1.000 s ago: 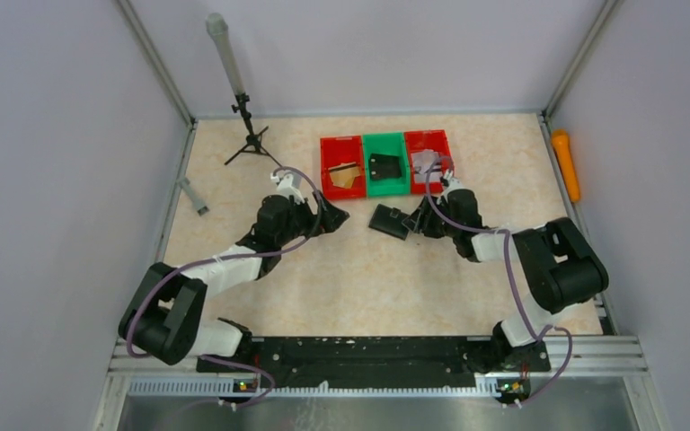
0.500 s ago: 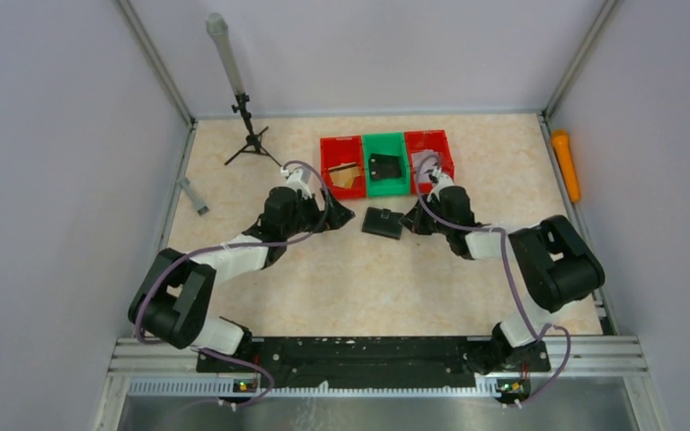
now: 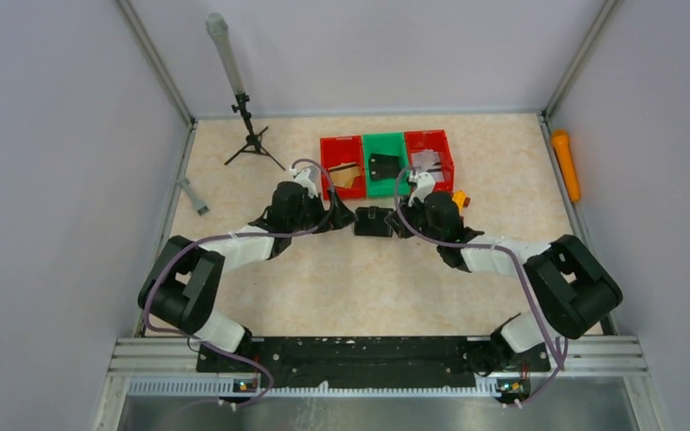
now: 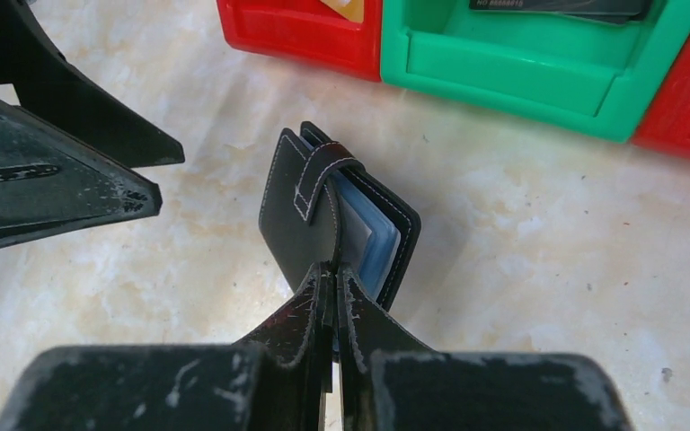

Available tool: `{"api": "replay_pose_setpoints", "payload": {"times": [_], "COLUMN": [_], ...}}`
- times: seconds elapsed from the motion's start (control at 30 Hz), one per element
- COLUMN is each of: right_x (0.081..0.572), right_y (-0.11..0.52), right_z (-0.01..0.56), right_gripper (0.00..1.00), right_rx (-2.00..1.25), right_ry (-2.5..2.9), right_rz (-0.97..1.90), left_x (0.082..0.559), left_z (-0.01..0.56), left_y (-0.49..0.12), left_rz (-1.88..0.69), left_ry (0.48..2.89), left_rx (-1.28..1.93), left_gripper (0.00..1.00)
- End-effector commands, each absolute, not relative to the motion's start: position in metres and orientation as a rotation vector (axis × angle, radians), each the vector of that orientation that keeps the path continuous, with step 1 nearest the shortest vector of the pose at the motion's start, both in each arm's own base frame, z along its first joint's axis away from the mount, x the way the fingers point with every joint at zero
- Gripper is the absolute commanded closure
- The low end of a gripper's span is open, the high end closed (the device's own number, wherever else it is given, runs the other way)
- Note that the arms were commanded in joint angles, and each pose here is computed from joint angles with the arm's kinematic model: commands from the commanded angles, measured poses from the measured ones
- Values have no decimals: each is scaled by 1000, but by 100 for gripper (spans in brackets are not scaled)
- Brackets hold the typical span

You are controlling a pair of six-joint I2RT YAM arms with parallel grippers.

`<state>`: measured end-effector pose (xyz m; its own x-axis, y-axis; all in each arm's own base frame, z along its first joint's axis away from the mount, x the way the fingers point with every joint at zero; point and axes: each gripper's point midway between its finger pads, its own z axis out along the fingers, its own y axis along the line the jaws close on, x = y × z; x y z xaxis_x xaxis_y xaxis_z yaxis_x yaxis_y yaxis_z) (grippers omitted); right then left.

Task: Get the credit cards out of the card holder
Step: Open the card holder at the center of the board.

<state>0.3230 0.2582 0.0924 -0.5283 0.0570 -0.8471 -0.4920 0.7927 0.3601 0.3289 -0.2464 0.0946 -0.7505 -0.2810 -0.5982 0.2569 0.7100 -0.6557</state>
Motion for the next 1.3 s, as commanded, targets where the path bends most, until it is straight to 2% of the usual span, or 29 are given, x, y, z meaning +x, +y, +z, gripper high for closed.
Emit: {"api": "replay_pose_setpoints", "payload": {"times": [0.0,0.27,0.63,0.77,1.0,1.1,1.2,1.27], "right_x": [325,314,287,285,287,286,284,283], "right_y": [259,271,296,298,294,294,296,296], "right_z": [117,122,132,132,130,133,133,134], "right_gripper": [100,100,100,100,100,100,100,100], "right_rx": [-381,-484,-673,-689,-673,-693,-700,-699], "right_ry": [1901,1849,1728,1718,1729,1706,1695,1691], "right_rz": [666,663,542,522,475,455,447,451], "left_x": [335,332,329,328,325,324,326,327], "left_z": [99,110,102,100,108,113,113,111], "left_y": [-252,-257,-262,-264,-265,-263,-259,-259], "left_rz": [-1003,-1111,-1157,-1165,-1180,-1172,-1152,-1157], "left_ry": [2209,2186,2242,2255,2265,2254,2251,2255], "left_rx": [-20,-74,-116,-94,-77,-72,-74,-73], "left_gripper": [6,1,1,4,3,12,28,32]}}
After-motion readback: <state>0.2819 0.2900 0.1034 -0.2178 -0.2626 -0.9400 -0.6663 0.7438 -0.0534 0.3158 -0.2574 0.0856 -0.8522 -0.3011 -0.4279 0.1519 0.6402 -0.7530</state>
